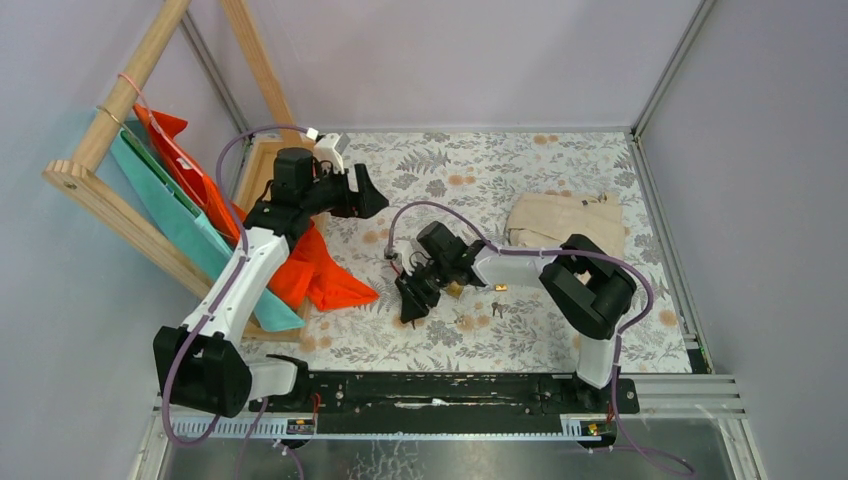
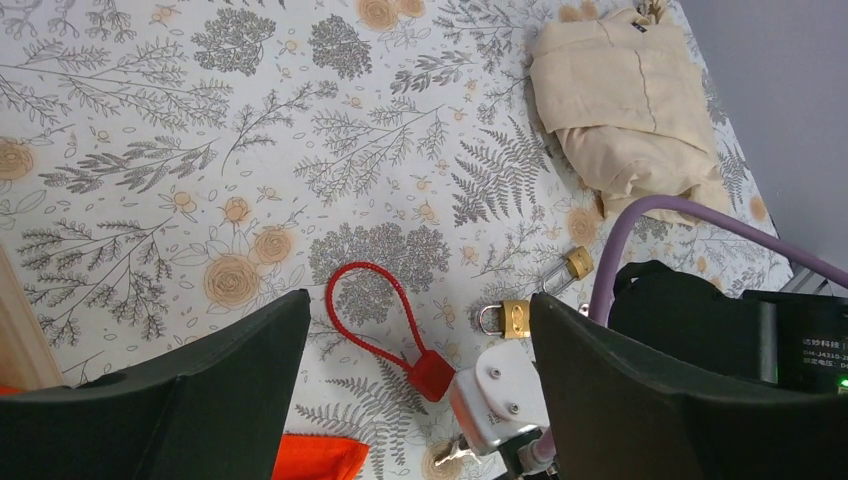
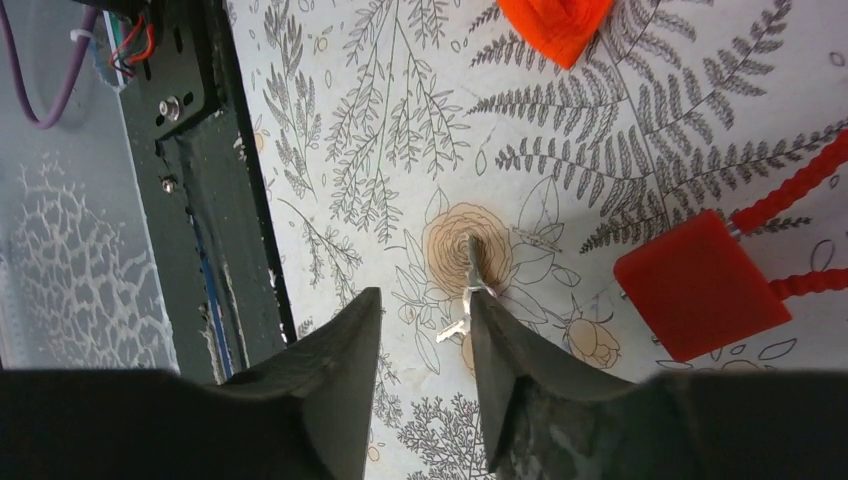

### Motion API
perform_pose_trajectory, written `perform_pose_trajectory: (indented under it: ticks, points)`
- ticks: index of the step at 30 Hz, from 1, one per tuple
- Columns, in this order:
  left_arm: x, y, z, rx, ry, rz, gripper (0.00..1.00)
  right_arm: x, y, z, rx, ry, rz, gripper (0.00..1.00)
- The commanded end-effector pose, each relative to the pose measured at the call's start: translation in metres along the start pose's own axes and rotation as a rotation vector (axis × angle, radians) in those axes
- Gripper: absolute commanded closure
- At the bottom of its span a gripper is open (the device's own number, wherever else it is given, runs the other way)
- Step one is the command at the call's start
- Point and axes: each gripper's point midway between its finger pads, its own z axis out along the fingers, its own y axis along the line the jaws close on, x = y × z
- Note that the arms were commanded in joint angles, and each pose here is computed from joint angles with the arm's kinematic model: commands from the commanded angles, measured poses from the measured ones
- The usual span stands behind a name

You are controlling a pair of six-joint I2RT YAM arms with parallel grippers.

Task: Lock with the key
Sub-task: Place the key at the center of the board, then reset both arms

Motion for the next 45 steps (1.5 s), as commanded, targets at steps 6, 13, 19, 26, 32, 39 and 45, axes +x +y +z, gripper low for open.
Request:
perform_pose_trajectory:
  ticks: [6,13,19,26,32,39,45]
  points:
    - [-0.019,-0.006,-0.008,0.022,-0.101,0.027,0.09,-0.027,-0.005,-0.026,0.108,-0.018,-0.143,0.33]
    - [-0.022,-0.009,-0.007,0.048,-0.112,0.089,0.00,-0.057,-0.026,-0.098,0.238,-0.155,-0.189,0.17]
    - [-0.054,-0.003,-0.015,-0.010,-0.158,0.307,0.00,-0.079,-0.065,-0.190,0.572,-0.295,-0.223,0.06]
    - [-0.100,0.000,-0.025,-0.094,-0.277,0.462,0.00,-0.087,-0.106,-0.292,1.053,-0.399,-0.166,0.01]
    - [-0.114,0.003,-0.028,-0.127,-0.330,0.467,0.00,-0.094,-0.097,-0.369,1.258,-0.575,-0.023,0.01]
    - [-0.077,-0.023,-0.034,0.039,-0.311,0.478,0.00,-0.078,-0.081,-0.397,1.331,-0.575,-0.066,0.01]
    - [-0.058,-0.019,-0.050,-0.002,-0.354,0.508,0.00,-0.062,-0.059,-0.406,1.280,-0.725,-0.132,0.01]
